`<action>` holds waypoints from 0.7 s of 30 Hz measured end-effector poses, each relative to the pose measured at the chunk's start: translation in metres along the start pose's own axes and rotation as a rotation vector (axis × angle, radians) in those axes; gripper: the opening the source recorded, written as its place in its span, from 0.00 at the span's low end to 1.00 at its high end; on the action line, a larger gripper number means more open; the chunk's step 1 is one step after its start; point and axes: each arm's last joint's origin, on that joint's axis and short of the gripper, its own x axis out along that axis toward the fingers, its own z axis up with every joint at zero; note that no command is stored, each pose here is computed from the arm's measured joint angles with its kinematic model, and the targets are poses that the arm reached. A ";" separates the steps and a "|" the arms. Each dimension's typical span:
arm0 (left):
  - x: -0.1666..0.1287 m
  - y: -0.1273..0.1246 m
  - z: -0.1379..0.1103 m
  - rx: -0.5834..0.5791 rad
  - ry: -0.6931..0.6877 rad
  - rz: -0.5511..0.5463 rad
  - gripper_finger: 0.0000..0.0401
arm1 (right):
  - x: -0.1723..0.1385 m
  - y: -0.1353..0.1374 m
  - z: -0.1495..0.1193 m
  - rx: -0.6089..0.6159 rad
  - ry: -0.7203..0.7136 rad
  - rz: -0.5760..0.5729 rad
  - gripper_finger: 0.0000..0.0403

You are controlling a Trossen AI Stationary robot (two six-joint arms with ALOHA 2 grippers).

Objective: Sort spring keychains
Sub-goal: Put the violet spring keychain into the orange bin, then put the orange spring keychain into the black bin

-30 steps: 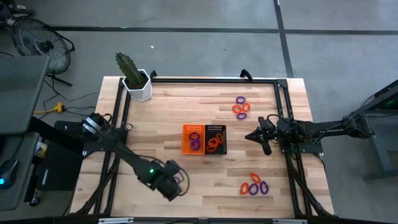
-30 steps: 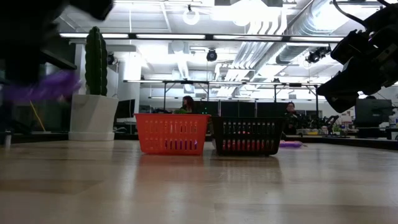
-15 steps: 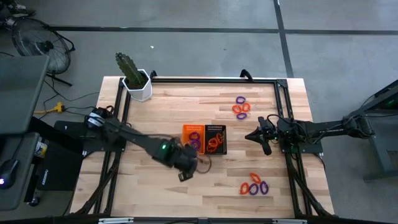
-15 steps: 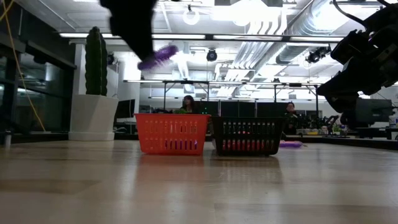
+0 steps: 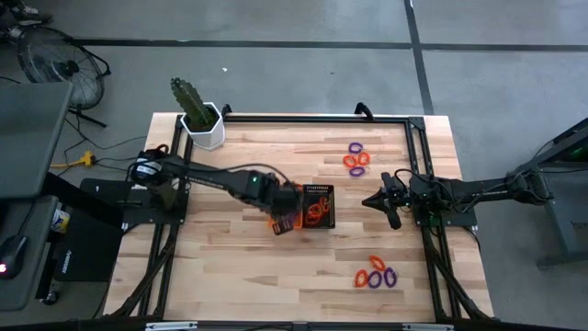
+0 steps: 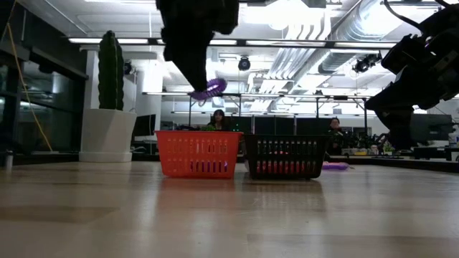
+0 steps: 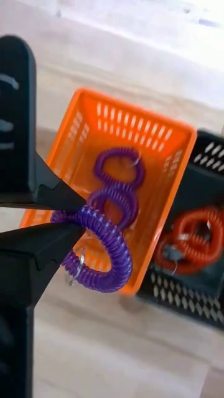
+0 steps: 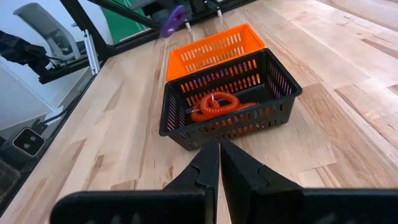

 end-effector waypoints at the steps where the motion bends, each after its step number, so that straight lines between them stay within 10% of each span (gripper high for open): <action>1: 0.001 0.005 0.002 -0.004 0.005 -0.002 0.07 | 0.000 0.000 0.000 0.000 0.000 0.000 0.03; 21: 0.024 0.060 0.025 -0.091 0.048 -0.064 0.30 | 0.000 0.000 0.000 0.000 0.000 0.000 0.03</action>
